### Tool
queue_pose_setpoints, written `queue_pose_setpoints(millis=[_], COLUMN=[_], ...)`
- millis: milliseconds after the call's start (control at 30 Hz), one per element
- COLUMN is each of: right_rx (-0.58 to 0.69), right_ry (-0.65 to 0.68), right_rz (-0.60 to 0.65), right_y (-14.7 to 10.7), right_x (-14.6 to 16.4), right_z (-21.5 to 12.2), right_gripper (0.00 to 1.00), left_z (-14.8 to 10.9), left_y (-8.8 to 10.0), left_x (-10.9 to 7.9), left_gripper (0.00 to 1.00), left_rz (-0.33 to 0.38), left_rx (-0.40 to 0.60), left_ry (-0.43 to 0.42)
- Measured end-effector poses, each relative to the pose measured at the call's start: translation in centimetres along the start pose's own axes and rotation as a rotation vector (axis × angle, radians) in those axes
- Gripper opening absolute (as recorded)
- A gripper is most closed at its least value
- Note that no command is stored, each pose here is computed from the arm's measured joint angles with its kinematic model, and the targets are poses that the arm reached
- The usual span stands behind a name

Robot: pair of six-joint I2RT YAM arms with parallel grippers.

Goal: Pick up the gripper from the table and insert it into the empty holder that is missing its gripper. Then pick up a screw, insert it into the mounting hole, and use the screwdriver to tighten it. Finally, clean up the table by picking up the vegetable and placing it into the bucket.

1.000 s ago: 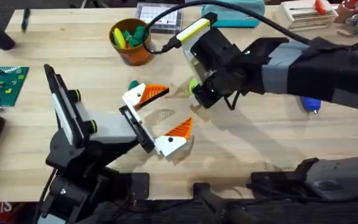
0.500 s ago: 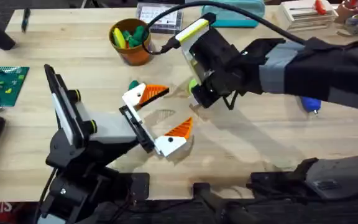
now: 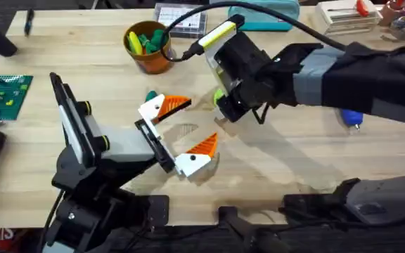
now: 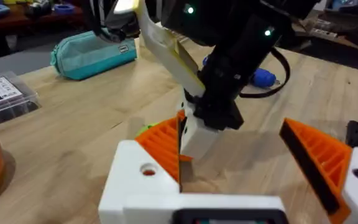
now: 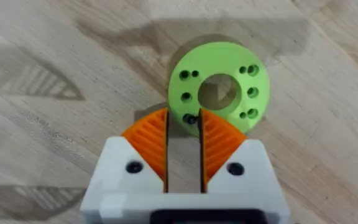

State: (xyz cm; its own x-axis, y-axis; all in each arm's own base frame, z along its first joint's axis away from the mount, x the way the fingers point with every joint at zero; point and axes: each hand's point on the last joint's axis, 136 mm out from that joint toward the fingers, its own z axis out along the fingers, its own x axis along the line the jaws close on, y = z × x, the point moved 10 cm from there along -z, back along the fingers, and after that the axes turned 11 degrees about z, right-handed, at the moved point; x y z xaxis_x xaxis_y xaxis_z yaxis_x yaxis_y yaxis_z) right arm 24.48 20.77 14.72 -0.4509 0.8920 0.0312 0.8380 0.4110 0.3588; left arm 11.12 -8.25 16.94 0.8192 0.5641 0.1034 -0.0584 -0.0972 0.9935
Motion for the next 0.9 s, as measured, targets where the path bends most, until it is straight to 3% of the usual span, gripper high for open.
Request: queue_pose_setpoints(millis=[267,467,900], right_rx=[0.000,-0.006,0.000], right_ry=[0.000,-0.014,-0.015], right_rz=[0.000,-0.004,-0.003], right_y=[0.00,0.07,0.13], right_x=[0.00,-0.12,-0.11], right_z=[0.00,-0.02,-0.16], right_gripper=[0.264,0.013,0.007], left_z=[0.00,0.00,0.00], left_y=[0.00,0.00,0.00], left_x=[0.00,0.00,0.00], left_gripper=[0.985,0.985,0.985], left_rz=[-0.001,0.000,0.000], left_rx=[0.000,0.000,0.000], left_ry=[0.000,0.000,0.000])
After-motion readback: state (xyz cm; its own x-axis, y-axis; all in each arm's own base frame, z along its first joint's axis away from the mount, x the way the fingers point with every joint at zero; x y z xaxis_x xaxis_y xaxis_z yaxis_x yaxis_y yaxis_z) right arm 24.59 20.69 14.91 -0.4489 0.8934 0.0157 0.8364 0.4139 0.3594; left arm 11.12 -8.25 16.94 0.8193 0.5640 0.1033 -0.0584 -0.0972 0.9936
